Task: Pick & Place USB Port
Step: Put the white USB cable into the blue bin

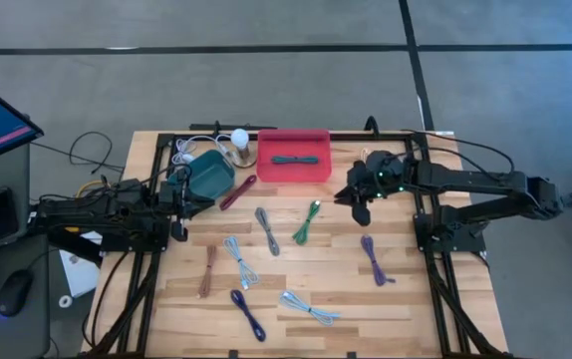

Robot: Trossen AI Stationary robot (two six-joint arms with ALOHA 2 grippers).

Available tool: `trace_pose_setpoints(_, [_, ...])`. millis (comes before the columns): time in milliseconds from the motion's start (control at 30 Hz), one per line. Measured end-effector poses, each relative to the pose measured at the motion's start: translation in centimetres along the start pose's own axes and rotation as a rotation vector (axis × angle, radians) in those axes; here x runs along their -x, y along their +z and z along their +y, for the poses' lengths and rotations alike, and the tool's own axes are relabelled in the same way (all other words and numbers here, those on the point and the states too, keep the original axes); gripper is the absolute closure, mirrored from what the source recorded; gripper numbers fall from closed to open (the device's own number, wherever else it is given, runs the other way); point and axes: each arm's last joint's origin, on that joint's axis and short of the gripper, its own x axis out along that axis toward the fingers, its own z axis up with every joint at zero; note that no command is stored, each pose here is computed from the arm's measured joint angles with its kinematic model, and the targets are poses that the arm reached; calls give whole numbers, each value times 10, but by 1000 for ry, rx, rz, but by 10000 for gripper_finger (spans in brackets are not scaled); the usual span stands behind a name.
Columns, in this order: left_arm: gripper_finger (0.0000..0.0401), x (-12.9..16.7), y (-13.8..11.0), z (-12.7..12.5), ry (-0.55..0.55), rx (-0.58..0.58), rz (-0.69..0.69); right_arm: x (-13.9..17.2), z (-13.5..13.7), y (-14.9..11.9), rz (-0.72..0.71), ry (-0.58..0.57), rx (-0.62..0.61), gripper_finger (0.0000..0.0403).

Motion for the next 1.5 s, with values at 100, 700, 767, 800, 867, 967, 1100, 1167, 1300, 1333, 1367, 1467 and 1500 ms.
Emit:
trace_pose_setpoints(100, [375, 0, 0, 0, 0, 0, 0, 5, -11, 1, -30, -136, -140, 333])
trace_pose_setpoints(700, [375, 0, 0, 0, 0, 0, 0, 54, -72, 2, 18, -595, -610, 312])
trace_pose_setpoints(767, [375, 0, 0, 0, 0, 0, 0, 56, -75, 2, 13, -610, -625, 296])
trace_pose_setpoints(800, [375, 0, 0, 0, 0, 0, 0, 57, -77, 1, 11, -618, -632, 286])
trace_pose_setpoints(867, [375, 0, 0, 0, 0, 0, 0, 60, -81, 0, 7, -635, -649, 261])
trace_pose_setpoints(967, [375, 0, 0, 0, 0, 0, 0, 59, -87, -1, 20, -655, -671, 219])
trace_pose_setpoints(1100, [375, 0, 0, 0, 0, 0, 0, 50, -95, -4, 62, -674, -688, 175])
trace_pose_setpoints(1167, [375, 0, 0, 0, 0, 0, 0, 41, -101, -6, 107, -681, -699, 166])
trace_pose_setpoints(1300, [375, 0, 0, 0, 0, 0, 0, 23, -111, -13, 197, -692, -717, 167])
trace_pose_setpoints(1333, [375, 0, 0, 0, 0, 0, 0, 18, -114, -15, 222, -695, -723, 169])
trace_pose_setpoints(1367, [375, 0, 0, 0, 1, 0, 0, 14, -117, -17, 240, -698, -728, 172])
trace_pose_setpoints(1467, [375, 0, 0, 0, 0, 0, 1, 0, -124, -22, 292, -699, -727, 183])
trace_pose_setpoints(1500, [375, 0, 0, 0, 1, 0, 1, -4, -126, -23, 309, -698, -718, 187])
